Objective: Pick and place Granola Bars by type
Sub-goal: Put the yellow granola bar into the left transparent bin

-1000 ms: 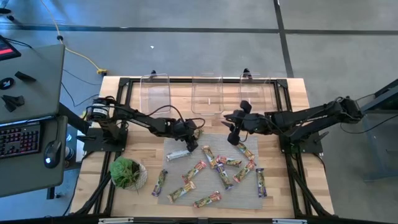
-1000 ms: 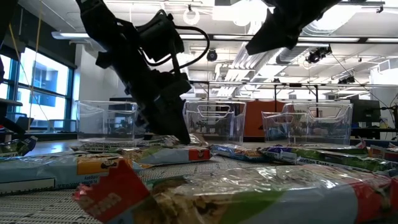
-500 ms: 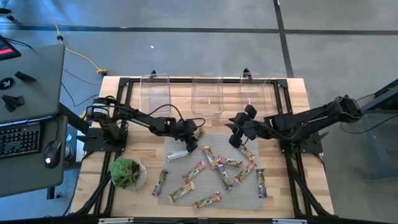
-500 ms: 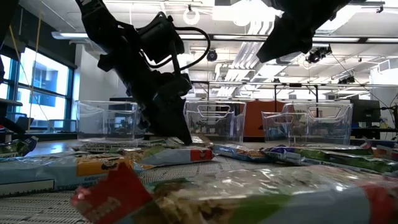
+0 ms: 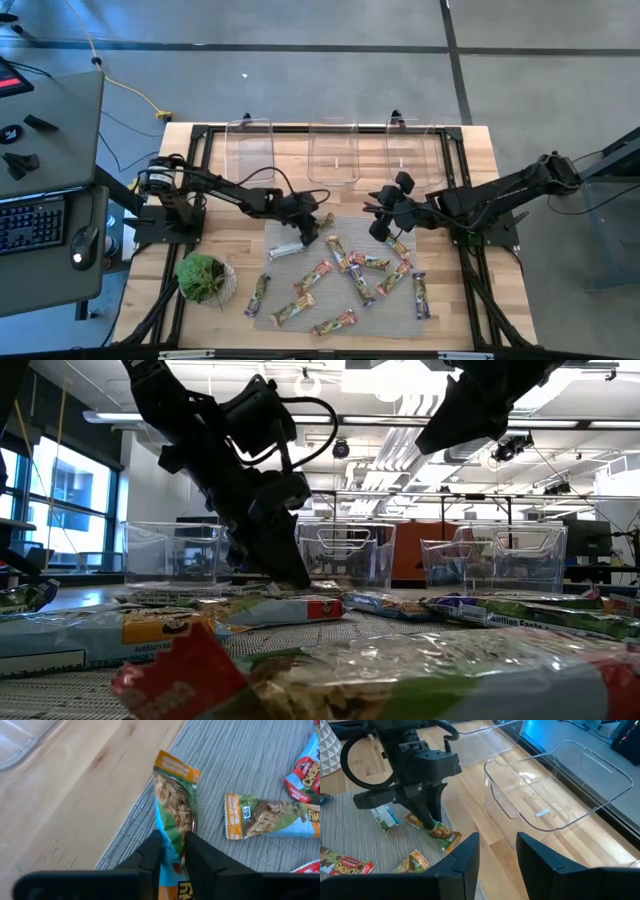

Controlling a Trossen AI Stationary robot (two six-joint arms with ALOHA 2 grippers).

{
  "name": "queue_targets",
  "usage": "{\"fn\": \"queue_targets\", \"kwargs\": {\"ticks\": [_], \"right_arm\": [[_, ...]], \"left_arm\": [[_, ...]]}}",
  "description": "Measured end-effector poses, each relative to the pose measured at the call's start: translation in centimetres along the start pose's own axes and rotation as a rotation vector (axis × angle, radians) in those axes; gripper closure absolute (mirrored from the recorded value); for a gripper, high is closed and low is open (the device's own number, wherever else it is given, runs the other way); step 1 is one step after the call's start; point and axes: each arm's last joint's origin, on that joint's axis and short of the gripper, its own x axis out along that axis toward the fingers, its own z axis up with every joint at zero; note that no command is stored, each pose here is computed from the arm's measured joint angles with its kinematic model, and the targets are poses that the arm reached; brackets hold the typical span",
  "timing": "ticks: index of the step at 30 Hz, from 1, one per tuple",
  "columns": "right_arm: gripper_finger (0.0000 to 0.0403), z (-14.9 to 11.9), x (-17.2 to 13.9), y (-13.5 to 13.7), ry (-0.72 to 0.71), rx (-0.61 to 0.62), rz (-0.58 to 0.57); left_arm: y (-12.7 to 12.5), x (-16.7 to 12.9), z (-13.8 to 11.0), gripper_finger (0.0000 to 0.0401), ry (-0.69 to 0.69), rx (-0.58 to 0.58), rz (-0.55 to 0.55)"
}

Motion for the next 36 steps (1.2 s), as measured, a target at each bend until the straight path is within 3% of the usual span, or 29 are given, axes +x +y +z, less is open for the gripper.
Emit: {"fn": "queue_targets", "kwargs": {"ticks": [5,14,21,28,31,36], "right_arm": [[0.0289,-0.1,0.0,0.0,0.009,0.005,-0.004],[0.0289,-0.3,0.0,-0.1,0.025,0.002,-0.016],[0.0289,-0.4,0.0,-0.2,0.033,0.011,-0.025],[0.0289,-0.4,0.0,-0.3,0.032,0.028,-0.041],[0.0289,-0.5,0.0,-0.3,0.031,0.027,-0.047],[0.0289,-0.5,0.0,-0.3,0.032,0.024,-0.051]], "left_arm": [[-0.1,-0.3,0.2,0.0378,-0.008,-0.001,-0.001],[-1.2,-3.5,2.7,0.0383,0.015,0.062,0.052],[-1.8,-9.3,6.2,0.0383,0.083,0.091,0.270],[-1.3,-16.1,9.0,0.0383,0.144,0.109,0.650],[-0.5,-18.9,9.4,0.0383,0.199,0.078,0.764],[2.0,-22.6,9.4,0.0383,0.203,-0.047,0.863]]}}
